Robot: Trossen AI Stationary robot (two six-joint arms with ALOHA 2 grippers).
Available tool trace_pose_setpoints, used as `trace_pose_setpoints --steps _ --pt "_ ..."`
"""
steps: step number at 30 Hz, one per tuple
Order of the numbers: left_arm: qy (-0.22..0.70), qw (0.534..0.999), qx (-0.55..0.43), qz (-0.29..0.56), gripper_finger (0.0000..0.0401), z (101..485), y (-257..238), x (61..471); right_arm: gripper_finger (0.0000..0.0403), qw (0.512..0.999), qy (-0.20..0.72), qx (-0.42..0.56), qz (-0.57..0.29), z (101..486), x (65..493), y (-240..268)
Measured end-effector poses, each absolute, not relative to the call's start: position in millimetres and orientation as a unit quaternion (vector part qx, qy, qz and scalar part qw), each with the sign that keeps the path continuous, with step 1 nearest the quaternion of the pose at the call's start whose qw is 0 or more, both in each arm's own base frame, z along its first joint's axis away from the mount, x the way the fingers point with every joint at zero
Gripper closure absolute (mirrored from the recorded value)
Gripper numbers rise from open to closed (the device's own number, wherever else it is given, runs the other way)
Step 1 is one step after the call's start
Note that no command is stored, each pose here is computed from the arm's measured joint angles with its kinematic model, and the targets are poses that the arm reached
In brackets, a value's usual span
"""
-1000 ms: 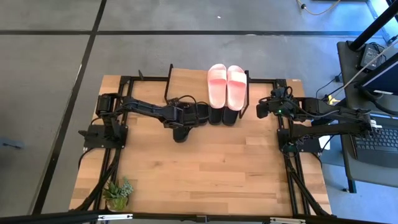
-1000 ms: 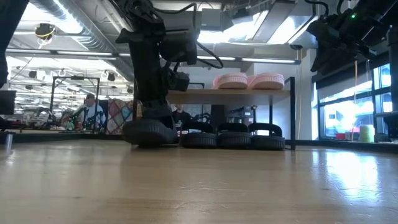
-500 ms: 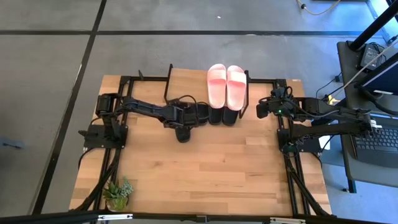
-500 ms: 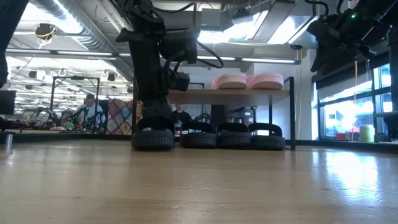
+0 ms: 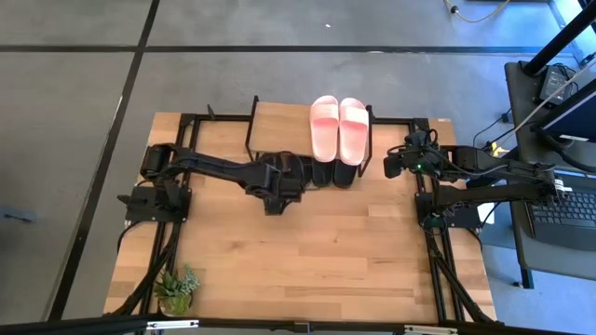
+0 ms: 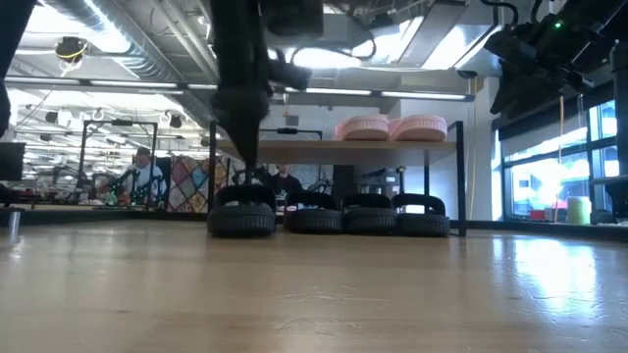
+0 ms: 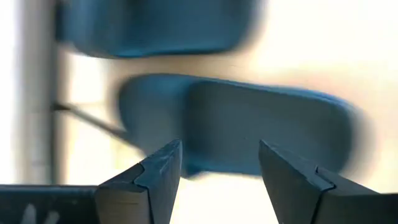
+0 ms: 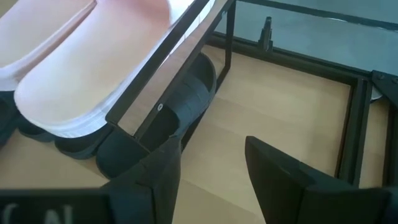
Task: Pick and place slides into the shelf
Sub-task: Put the black slide under the shelf
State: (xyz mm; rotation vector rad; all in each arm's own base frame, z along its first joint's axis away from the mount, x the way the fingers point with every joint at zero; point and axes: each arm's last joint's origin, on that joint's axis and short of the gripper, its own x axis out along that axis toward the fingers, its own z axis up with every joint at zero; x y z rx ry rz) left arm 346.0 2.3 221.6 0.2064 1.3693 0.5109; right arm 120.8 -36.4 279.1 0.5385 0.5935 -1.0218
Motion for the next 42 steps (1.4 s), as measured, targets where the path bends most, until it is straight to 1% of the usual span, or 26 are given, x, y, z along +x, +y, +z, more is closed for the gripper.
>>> trace_pose_setpoints --steps 2,5,7,11,13,17,24,27,29,32,42 --pt "0.632 0.753 0.059 0.176 0.0197 229.1 -10.8 343.3 0.0224 0.797 0.277 0.251 -0.475 279.0 120.8 -36.3" --pt "0.619 0.783 -0.004 0.063 0.0197 237.4 -28.5 339.7 0.0224 0.797 0.277 0.251 -0.474 279.0 120.8 -36.3" --pt "0.594 0.803 -0.025 0.033 0.0197 240.3 -36.1 334.8 0.0224 0.797 0.278 0.251 -0.474 279.0 120.8 -36.3" --pt "0.516 0.854 -0.055 0.047 0.0197 245.4 -38.8 320.5 0.0224 0.797 0.281 0.249 -0.474 278.8 120.5 -36.2" --pt "0.472 0.877 -0.076 0.055 0.0197 241.1 -37.5 313.9 0.0224 0.797 0.282 0.248 -0.474 278.7 120.3 -36.2" --pt "0.408 0.904 -0.123 0.029 0.0197 226.2 -39.5 300.5 0.0224 0.796 0.286 0.245 -0.475 278.2 119.6 -36.1" --pt "0.427 0.885 -0.177 0.049 0.0197 177.2 -46.6 271.2 0.0224 0.792 0.295 0.242 -0.477 277.1 118.1 -35.8" --pt "0.401 0.89 -0.201 0.084 0.0197 164.9 -46.8 265.6 0.0224 0.791 0.295 0.243 -0.477 277.0 118.0 -35.9" --pt "0.381 0.895 -0.21 0.095 0.0197 160.4 -45.7 264.0 0.0224 0.791 0.295 0.243 -0.477 277.1 118.0 -35.9" --pt "0.355 0.906 -0.216 0.083 0.0197 160.1 -47.9 264.9 0.0224 0.791 0.294 0.244 -0.478 277.1 118.0 -35.9" --pt "0.356 0.907 -0.195 0.117 0.0197 149.7 -48.0 262.7 0.0224 0.791 0.293 0.244 -0.478 277.2 118.1 -35.8"
